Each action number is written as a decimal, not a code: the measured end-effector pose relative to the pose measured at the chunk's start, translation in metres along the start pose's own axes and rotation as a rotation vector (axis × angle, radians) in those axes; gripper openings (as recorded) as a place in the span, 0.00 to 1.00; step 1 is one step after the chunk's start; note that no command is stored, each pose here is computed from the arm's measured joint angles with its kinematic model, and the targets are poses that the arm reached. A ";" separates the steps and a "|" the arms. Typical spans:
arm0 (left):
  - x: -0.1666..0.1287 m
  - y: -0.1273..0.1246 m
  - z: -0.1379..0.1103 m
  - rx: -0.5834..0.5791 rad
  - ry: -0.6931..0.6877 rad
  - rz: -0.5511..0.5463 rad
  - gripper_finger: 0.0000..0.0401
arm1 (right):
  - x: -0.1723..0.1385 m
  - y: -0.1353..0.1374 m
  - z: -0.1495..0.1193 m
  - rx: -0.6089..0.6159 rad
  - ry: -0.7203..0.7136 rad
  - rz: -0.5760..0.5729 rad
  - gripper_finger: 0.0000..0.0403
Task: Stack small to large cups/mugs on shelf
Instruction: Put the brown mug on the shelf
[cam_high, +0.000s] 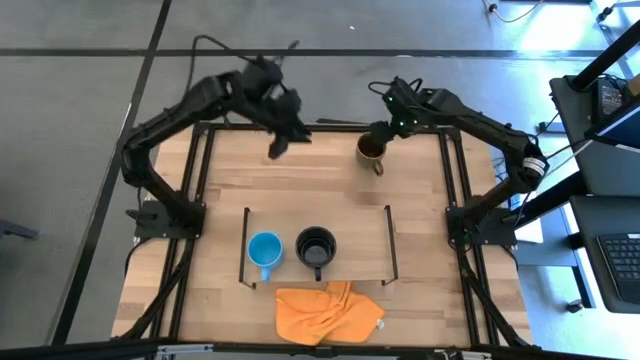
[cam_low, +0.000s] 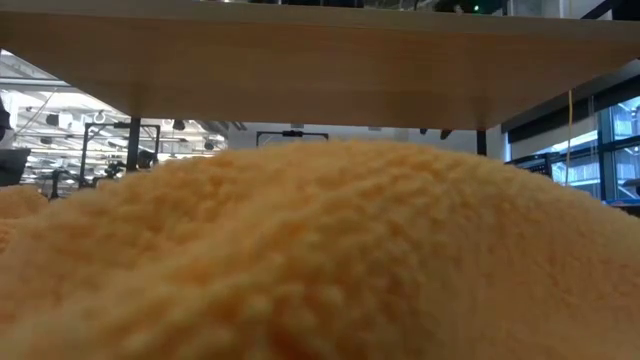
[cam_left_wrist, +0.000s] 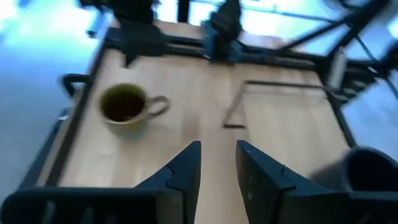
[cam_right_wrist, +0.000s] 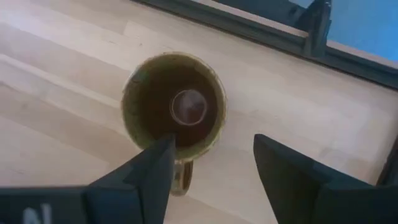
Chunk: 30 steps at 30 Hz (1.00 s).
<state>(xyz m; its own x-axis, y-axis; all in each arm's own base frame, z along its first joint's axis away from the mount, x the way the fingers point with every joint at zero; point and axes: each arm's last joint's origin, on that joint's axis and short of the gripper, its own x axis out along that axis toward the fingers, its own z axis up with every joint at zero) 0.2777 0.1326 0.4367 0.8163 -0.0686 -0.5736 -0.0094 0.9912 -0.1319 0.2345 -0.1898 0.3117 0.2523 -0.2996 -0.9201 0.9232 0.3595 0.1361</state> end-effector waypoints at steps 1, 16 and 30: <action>-0.004 0.008 -0.001 -0.015 -0.008 0.025 0.23 | 0.003 -0.002 0.002 -0.007 0.007 0.000 0.55; 0.013 0.088 -0.063 -0.409 0.023 0.120 0.23 | 0.071 -0.007 0.022 -0.089 0.141 -0.006 0.55; 0.029 0.107 -0.099 -0.504 0.041 0.127 0.23 | 0.089 -0.008 0.023 -0.084 0.189 -0.031 0.54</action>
<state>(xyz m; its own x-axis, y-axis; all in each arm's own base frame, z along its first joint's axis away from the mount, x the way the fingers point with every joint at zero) 0.2433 0.2258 0.3260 0.7673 0.0340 -0.6404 -0.3921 0.8151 -0.4264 0.2564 -0.2392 0.2374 0.1580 -0.1431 -0.9770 0.9000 0.4279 0.0829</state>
